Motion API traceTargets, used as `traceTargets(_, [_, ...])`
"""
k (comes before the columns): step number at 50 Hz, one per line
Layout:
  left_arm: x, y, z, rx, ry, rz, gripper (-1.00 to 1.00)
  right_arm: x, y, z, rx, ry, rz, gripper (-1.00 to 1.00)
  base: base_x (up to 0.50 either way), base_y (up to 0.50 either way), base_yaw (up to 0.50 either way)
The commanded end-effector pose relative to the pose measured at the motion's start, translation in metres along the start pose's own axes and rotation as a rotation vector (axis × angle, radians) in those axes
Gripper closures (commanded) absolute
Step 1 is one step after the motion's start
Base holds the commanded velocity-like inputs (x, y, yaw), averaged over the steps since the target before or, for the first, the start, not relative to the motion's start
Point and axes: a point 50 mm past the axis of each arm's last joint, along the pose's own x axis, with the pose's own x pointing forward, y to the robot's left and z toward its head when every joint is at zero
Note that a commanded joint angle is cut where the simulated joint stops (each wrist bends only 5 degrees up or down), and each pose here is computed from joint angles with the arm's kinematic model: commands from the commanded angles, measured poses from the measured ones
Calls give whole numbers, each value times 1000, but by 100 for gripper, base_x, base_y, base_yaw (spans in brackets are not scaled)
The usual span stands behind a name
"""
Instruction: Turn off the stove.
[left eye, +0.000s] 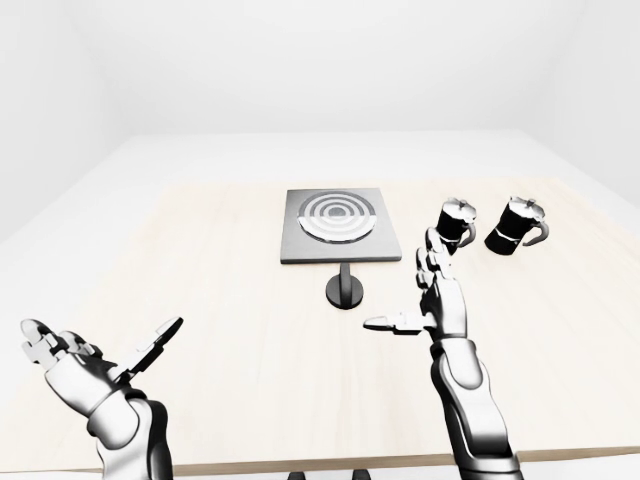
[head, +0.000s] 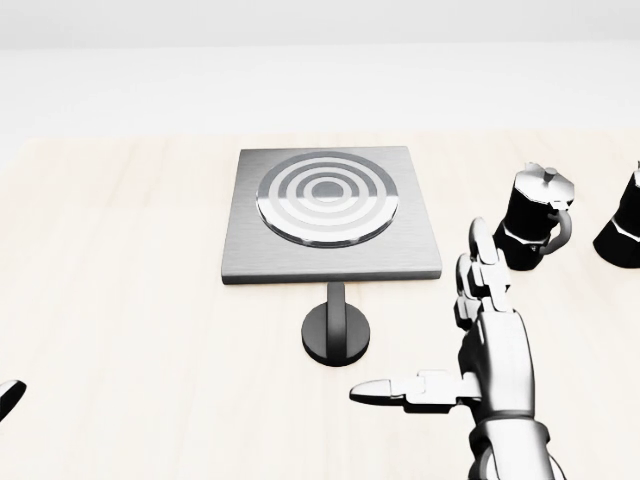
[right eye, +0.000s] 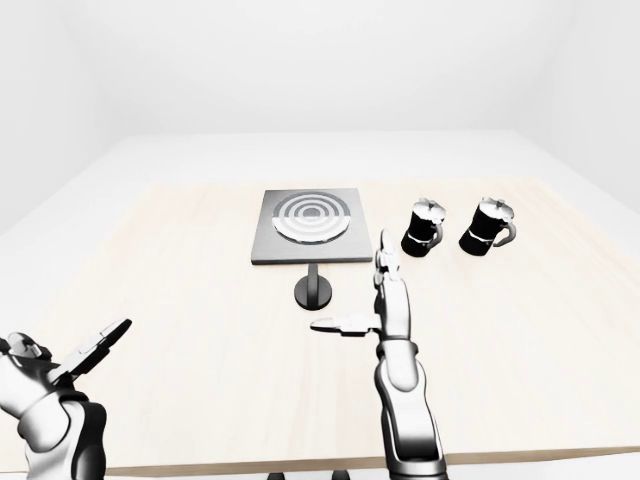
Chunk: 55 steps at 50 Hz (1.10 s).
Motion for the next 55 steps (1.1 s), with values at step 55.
traceTargets(55, [0,2,1,-27,-14,12,-100,25,50,-26,108,125,155,-100,0,0,0])
